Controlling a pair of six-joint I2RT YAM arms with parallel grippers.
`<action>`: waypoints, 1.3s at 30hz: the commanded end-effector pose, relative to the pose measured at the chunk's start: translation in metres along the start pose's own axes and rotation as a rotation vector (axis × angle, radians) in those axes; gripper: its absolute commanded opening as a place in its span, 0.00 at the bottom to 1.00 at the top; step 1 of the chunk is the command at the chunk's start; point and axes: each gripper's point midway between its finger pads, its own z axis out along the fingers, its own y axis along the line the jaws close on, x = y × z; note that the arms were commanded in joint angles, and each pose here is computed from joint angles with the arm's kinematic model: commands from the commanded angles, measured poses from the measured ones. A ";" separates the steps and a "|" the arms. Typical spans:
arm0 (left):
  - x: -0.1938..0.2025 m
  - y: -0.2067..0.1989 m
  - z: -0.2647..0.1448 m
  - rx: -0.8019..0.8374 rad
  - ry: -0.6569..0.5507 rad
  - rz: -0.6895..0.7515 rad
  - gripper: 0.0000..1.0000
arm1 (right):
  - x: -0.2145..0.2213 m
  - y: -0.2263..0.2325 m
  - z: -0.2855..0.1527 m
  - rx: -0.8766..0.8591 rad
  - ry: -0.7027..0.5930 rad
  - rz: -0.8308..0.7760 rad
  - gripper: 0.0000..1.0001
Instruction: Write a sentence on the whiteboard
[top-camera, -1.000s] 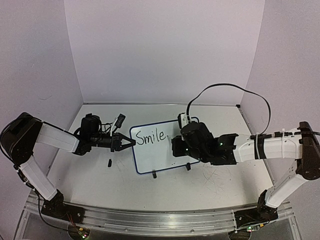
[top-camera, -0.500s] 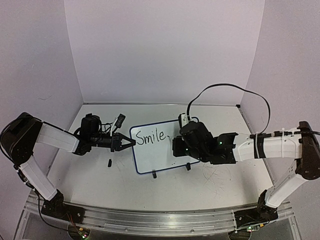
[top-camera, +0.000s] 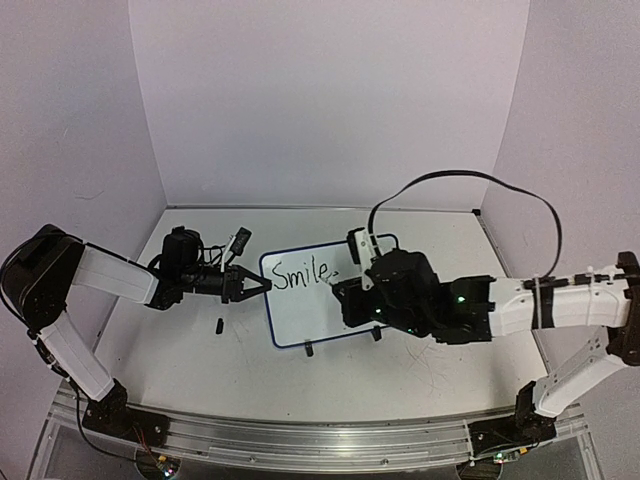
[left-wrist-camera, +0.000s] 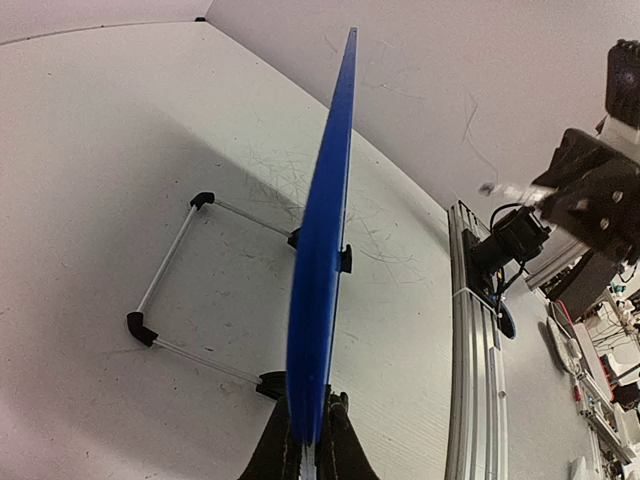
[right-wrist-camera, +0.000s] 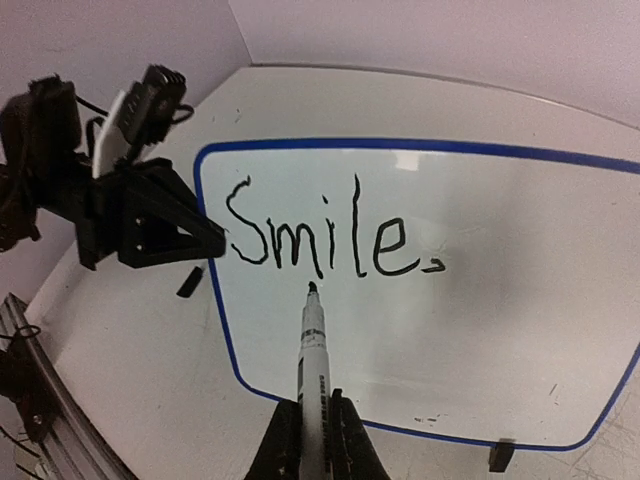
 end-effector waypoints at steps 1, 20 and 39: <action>0.000 0.012 0.003 -0.059 0.012 0.013 0.00 | -0.044 -0.030 -0.043 0.067 -0.207 0.105 0.00; -0.004 0.015 0.001 -0.086 0.003 0.029 0.00 | 0.004 0.002 0.002 0.046 0.008 -0.037 0.00; -0.002 0.016 0.001 -0.094 0.005 0.026 0.00 | 0.036 0.046 0.026 -0.055 0.076 -0.067 0.00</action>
